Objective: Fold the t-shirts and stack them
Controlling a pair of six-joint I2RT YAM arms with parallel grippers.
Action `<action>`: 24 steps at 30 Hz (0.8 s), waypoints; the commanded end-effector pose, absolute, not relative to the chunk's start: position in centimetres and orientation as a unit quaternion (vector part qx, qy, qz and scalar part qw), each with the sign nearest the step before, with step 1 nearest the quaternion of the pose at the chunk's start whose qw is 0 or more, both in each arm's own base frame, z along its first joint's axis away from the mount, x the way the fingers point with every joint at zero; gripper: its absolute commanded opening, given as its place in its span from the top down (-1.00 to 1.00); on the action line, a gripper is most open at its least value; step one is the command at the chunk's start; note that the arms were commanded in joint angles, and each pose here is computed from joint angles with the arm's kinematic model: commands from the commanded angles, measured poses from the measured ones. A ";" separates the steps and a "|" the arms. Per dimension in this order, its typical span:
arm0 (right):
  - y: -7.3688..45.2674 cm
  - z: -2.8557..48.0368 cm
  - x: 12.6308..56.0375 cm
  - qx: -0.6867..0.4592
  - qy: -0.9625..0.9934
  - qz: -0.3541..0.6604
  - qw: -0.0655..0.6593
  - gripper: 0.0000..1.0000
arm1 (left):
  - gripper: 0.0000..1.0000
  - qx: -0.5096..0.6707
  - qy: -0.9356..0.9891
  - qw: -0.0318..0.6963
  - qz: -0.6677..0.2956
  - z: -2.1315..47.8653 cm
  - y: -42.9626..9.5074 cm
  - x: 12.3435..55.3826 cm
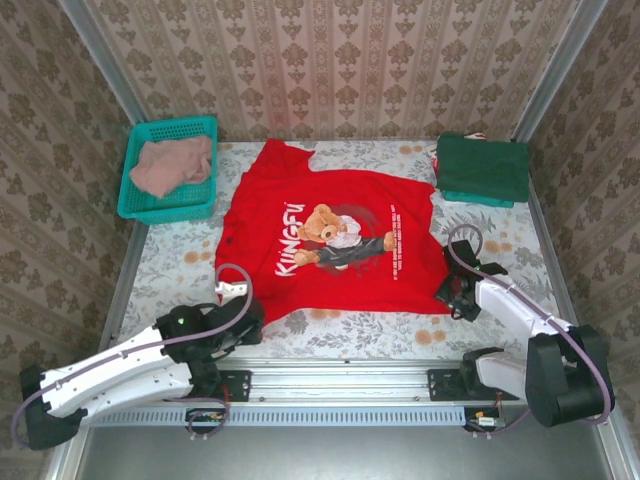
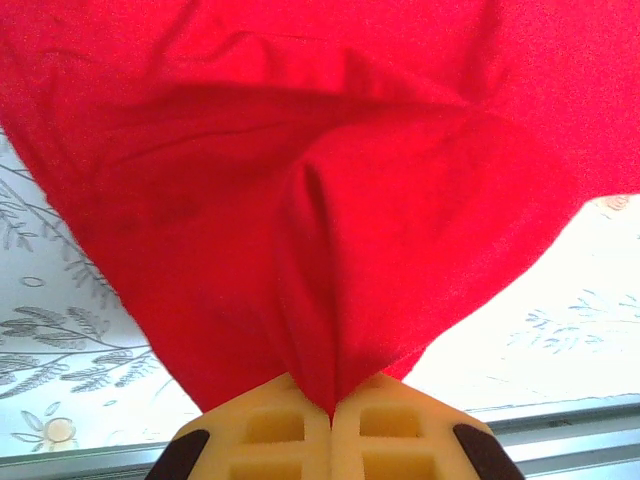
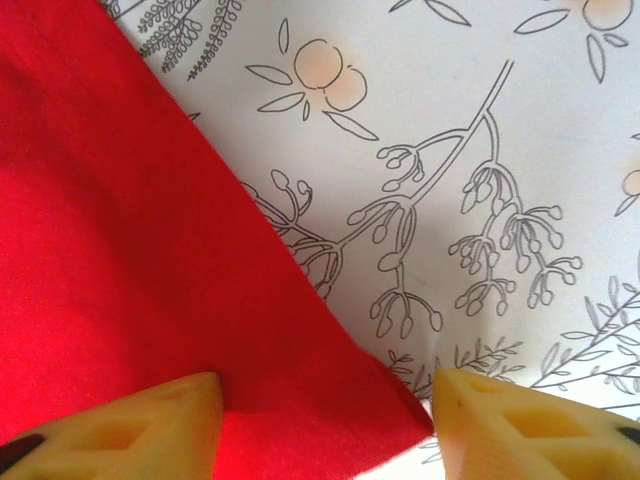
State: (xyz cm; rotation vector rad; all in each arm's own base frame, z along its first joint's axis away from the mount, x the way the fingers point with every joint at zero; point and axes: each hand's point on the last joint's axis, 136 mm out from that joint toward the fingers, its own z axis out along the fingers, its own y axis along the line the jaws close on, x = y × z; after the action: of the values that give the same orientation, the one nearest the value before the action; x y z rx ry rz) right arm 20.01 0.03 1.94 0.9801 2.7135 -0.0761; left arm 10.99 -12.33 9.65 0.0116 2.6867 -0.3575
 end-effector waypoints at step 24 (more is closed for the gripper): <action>1.5 10.4 27.7 0.296 0.931 0.015 0.212 1.00 | 0.85 0.111 0.962 0.243 -0.054 15.2 -14.0 24.5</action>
State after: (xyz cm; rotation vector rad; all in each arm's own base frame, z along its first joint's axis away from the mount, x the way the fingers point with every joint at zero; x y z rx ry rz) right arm 26.10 1.69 9.71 0.8724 2.5765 0.0729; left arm 21.40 -12.51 14.26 0.0853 2.6787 -0.1681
